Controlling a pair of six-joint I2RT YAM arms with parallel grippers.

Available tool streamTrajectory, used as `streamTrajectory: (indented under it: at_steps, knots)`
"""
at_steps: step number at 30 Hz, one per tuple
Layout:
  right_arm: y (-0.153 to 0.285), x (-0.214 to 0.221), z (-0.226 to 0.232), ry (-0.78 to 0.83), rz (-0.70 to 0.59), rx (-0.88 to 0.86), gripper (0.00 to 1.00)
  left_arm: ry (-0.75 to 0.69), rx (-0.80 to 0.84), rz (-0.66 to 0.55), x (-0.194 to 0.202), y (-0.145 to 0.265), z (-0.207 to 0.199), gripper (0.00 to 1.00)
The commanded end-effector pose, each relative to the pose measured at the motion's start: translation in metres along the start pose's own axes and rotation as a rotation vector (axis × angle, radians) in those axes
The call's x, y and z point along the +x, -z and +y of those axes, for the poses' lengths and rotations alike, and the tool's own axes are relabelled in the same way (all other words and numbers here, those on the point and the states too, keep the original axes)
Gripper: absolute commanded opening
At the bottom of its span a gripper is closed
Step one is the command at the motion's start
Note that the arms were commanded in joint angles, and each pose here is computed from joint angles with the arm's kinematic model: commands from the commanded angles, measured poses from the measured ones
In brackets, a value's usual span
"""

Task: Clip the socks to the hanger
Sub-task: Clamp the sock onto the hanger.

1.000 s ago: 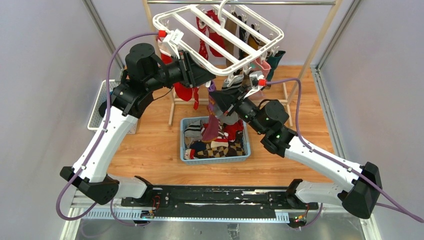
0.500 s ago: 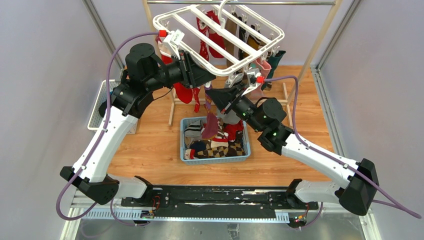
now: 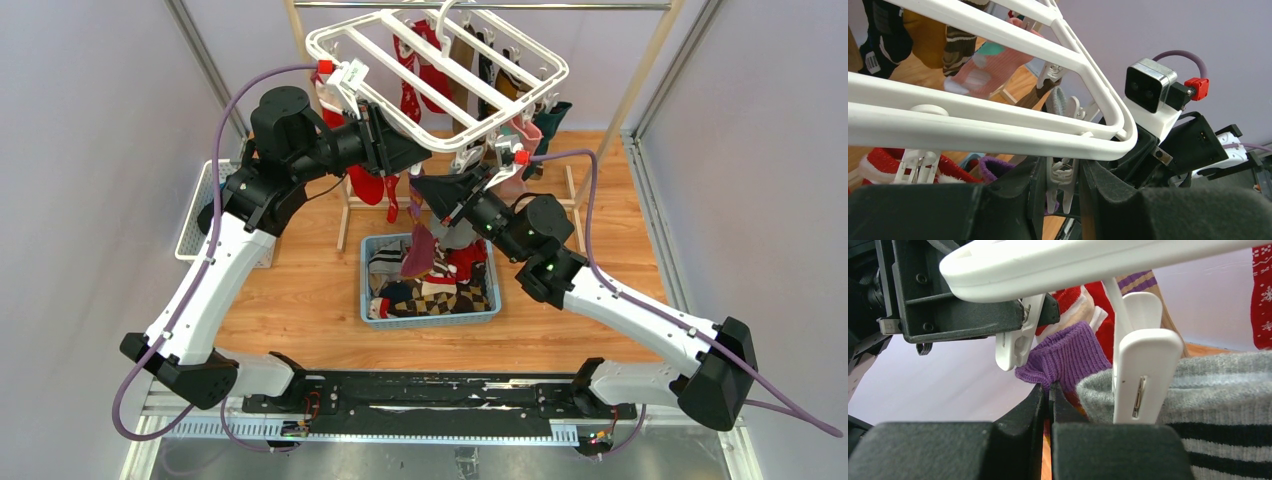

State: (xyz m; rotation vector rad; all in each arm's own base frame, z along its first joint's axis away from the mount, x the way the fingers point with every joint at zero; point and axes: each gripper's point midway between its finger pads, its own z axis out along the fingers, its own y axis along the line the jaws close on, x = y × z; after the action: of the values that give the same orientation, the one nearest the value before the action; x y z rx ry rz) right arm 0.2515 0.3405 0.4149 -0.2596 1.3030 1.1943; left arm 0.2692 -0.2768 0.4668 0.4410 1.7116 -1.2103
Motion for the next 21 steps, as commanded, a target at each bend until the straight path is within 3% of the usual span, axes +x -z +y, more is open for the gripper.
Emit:
streamTrajectory:
  at_steps: [1,21]
  knots:
    - [-0.004,-0.023,0.022,-0.02,-0.058,-0.062,0.0,-0.012,-0.014,-0.009,-0.001,-0.004,0.006,0.0]
    - [0.014,-0.017,0.021,-0.031,-0.042,-0.06,0.0,-0.031,-0.032,-0.022,-0.005,-0.003,0.008,0.0]
